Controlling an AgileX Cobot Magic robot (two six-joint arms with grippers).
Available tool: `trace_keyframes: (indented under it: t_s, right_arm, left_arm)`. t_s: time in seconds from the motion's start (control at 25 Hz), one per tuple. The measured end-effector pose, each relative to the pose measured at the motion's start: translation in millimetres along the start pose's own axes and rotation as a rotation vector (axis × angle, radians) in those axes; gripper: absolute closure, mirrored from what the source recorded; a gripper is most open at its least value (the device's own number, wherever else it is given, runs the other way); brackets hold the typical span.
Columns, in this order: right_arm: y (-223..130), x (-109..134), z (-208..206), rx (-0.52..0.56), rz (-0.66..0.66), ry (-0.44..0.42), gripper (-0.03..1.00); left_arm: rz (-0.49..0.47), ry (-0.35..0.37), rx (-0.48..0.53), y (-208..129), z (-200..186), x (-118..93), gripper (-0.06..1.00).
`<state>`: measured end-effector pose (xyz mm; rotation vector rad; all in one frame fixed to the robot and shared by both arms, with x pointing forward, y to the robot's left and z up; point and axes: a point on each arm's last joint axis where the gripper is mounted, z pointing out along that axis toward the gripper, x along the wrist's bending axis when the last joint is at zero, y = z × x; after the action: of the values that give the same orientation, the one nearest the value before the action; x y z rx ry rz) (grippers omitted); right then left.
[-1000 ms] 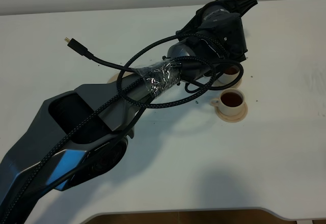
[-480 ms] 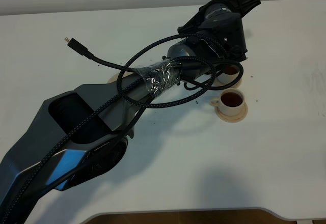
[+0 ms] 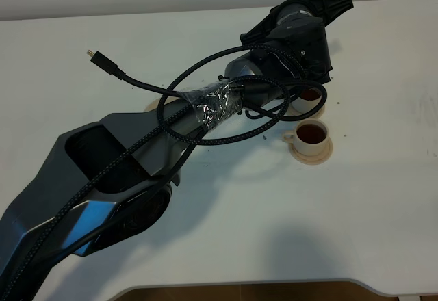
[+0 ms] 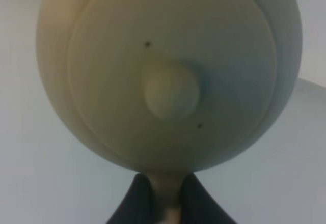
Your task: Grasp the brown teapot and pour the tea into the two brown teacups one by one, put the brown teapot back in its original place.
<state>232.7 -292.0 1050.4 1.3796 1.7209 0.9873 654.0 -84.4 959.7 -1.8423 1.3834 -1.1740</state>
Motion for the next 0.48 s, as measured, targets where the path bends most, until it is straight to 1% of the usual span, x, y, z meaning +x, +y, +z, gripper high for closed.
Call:
trace_keyframes:
  t_s: [0.12,0.48]
  right_arm:
    - [0.0,0.0,0.0,0.000,0.000,0.000,0.53]
    - [0.0,0.0,0.0,0.000,0.000,0.000,0.53]
  left_arm:
    - [0.021,0.005,-0.001,0.1,0.0,0.4,0.84]
    - [0.044,0.014,-0.002,2.8,1.3,0.1,0.84]
